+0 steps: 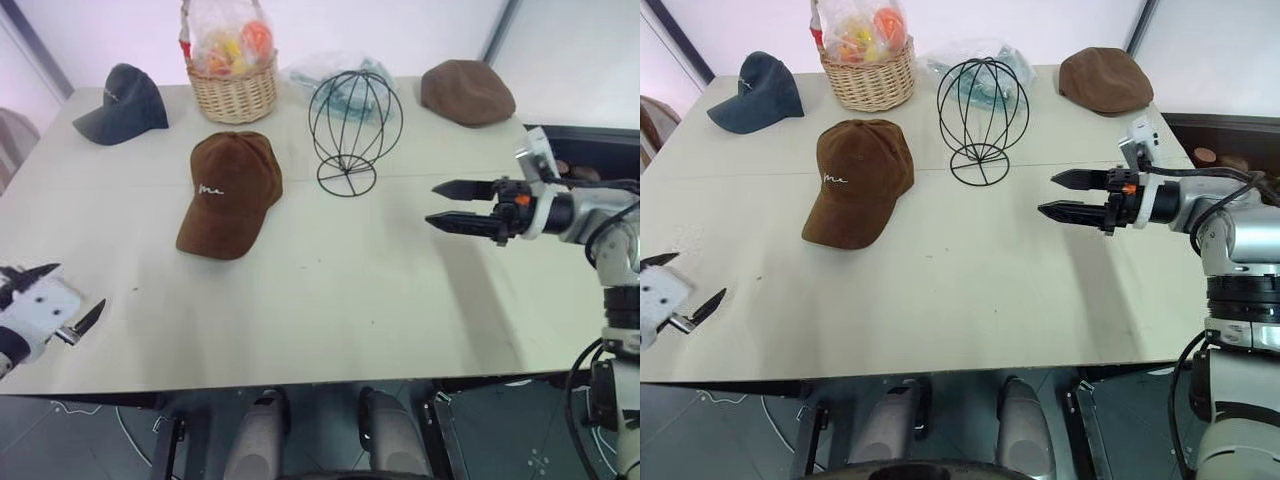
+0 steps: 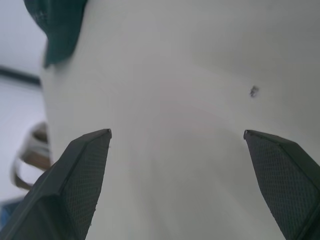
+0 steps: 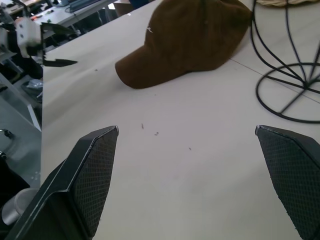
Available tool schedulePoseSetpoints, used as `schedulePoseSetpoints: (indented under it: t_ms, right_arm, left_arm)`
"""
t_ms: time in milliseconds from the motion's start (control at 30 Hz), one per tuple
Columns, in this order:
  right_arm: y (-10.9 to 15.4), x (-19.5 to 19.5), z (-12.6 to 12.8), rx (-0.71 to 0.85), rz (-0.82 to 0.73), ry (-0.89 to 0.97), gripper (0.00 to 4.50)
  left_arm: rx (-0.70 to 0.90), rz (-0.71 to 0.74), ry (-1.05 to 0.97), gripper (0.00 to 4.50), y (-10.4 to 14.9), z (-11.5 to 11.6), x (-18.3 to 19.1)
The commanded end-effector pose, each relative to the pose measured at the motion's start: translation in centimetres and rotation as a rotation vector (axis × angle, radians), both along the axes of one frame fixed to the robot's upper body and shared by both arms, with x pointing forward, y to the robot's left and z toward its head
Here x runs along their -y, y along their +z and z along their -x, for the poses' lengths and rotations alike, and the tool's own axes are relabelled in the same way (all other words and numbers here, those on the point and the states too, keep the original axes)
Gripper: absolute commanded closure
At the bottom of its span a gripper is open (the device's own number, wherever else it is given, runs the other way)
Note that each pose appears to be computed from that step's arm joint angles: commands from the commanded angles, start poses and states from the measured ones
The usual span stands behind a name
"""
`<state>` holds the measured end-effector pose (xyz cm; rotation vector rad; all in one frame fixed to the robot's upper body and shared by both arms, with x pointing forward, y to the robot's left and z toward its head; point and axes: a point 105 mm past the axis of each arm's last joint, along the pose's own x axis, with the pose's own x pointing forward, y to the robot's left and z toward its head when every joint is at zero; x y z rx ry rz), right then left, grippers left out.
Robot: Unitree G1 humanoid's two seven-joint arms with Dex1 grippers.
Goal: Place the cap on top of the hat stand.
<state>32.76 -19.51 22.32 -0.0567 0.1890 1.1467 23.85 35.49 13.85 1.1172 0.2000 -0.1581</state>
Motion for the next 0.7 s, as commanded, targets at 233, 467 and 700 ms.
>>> schedulePoseSetpoints:
  t_ms: [233, 467, 700]
  right_arm:
    - [3.0, -2.0, 2.4, 0.05, -0.042, 0.103, 0.0]
    - [2.9, -1.9, 2.6, 0.051, -0.009, 0.078, 0.0]
    - [3.3, -1.1, 2.6, 0.052, -0.002, 0.045, 0.0]
  left_arm:
    - [0.28, -0.356, -0.347, 0.06, 0.4, -2.8, 3.2]
    - [0.399, -0.413, -0.461, 0.06, -0.1, -5.9, 5.2]
    - [0.407, -0.417, -0.589, 0.06, -2.3, -7.5, 7.7]
